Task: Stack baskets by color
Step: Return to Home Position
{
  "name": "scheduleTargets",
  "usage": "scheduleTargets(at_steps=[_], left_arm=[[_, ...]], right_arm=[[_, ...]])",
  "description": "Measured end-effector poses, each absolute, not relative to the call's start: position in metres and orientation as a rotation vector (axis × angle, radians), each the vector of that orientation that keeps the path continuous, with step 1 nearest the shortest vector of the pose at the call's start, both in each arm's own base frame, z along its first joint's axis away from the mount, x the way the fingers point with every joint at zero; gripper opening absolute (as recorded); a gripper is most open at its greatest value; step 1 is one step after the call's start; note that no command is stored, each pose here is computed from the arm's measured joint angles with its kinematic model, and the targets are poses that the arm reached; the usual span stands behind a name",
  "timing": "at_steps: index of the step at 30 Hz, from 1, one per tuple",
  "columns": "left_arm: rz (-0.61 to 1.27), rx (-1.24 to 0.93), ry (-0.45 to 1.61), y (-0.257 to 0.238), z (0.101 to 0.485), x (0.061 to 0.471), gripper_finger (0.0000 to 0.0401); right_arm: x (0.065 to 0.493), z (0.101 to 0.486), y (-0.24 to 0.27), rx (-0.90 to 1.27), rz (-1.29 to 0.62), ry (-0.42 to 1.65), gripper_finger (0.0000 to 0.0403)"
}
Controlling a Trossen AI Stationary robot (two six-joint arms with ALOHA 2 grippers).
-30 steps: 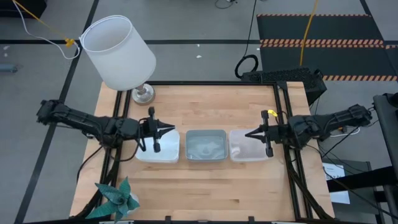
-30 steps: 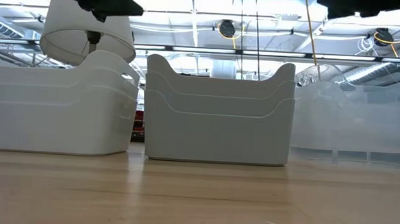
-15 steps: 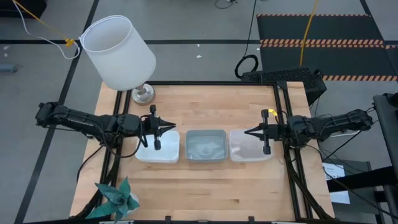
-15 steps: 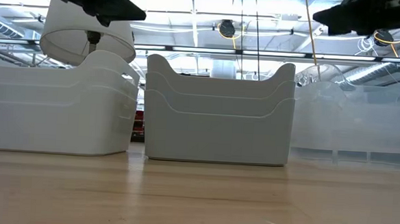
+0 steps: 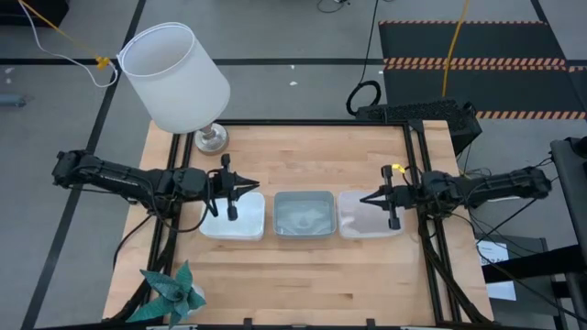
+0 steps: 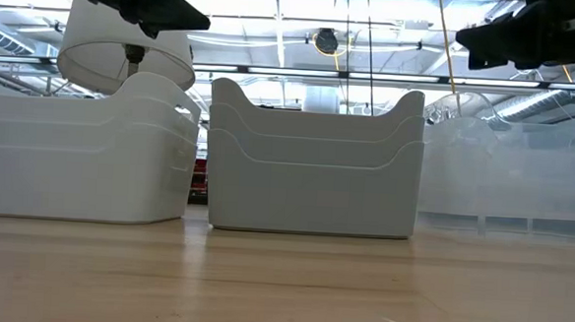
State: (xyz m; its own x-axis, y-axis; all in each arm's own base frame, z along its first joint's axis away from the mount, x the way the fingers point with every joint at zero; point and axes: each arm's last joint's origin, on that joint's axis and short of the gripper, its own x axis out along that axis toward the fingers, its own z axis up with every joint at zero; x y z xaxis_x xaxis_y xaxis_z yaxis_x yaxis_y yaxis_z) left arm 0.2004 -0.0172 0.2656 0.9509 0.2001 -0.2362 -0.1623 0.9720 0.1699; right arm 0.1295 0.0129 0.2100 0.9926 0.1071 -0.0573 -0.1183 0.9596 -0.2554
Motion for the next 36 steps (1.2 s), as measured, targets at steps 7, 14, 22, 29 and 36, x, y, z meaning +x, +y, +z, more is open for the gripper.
scheduleTargets(at_steps=[7, 14, 22, 29, 36], left_arm=[[0.185, 0.149, 0.255, -0.017, 0.266, 0.200, 0.0030], [0.185, 0.149, 0.254, -0.017, 0.266, 0.200, 0.0030], [0.185, 0.152, 0.253, -0.017, 0.266, 0.200, 0.0030], [0.185, 0.157, 0.254, -0.017, 0.266, 0.200, 0.0031], [0.186, 0.156, 0.253, -0.017, 0.266, 0.201, 0.0031]], right_arm=[[0.124, 0.212, 0.005, -0.231, 0.067, 0.016, 0.0000], [0.123, 0.212, 0.002, -0.208, -0.008, -0.009, 0.0000], [0.123, 0.189, 0.000, -0.190, -0.059, -0.011, 0.0000], [0.123, 0.187, 0.003, -0.153, 0.044, -0.006, 0.0000], [0.123, 0.185, 0.003, -0.124, 0.049, 0.019, 0.0000]])
